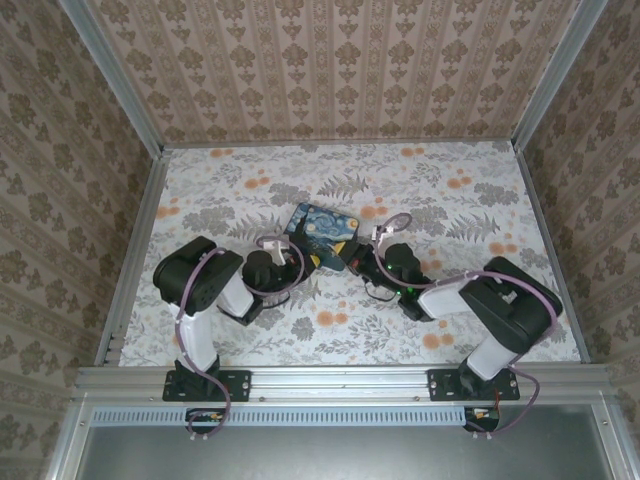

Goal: Unlock a padlock with a key

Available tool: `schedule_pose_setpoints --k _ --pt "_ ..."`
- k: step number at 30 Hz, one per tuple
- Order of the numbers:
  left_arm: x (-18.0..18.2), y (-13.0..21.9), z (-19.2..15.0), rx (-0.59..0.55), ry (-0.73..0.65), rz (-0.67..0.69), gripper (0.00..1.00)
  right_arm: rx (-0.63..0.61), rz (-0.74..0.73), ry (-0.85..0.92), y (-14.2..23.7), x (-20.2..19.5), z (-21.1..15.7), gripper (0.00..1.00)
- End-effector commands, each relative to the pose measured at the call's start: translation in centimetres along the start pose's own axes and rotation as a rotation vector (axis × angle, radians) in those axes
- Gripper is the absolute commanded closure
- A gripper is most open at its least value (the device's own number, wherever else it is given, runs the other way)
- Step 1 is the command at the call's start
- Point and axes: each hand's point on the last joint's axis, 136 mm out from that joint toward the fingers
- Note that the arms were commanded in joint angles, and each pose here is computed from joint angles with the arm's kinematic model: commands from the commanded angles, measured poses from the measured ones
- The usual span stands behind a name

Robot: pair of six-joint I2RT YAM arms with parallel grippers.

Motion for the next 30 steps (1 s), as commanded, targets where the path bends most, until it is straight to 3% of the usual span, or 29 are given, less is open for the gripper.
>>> schedule_pose_setpoints --k 1,14,30 --pt "-0.4 0.0 -0.3 0.044 0.107 -0.017 1.00 0.035 -0.047 0.034 1.4 -1.4 -1.5 1.00" --pt "-4.3 0.8 1.7 0.030 0.162 -0.131 1.00 0.040 -0.074 0.006 2.8 -4.3 -4.0 1.00" --pt "-6.7 1.4 2.6 0.023 0.194 -0.194 1.00 -0.089 -0.057 -0.082 2.3 -5.3 -3.1 1.00"
Point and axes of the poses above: each hand's point on the last joint's axis, 136 mm out from that joint toward the fingers, its own y axis back along the fingers, its own x axis along the line the jaws close on, z = x × y, and after that the axes turned 14 degrees about -y, right-handed
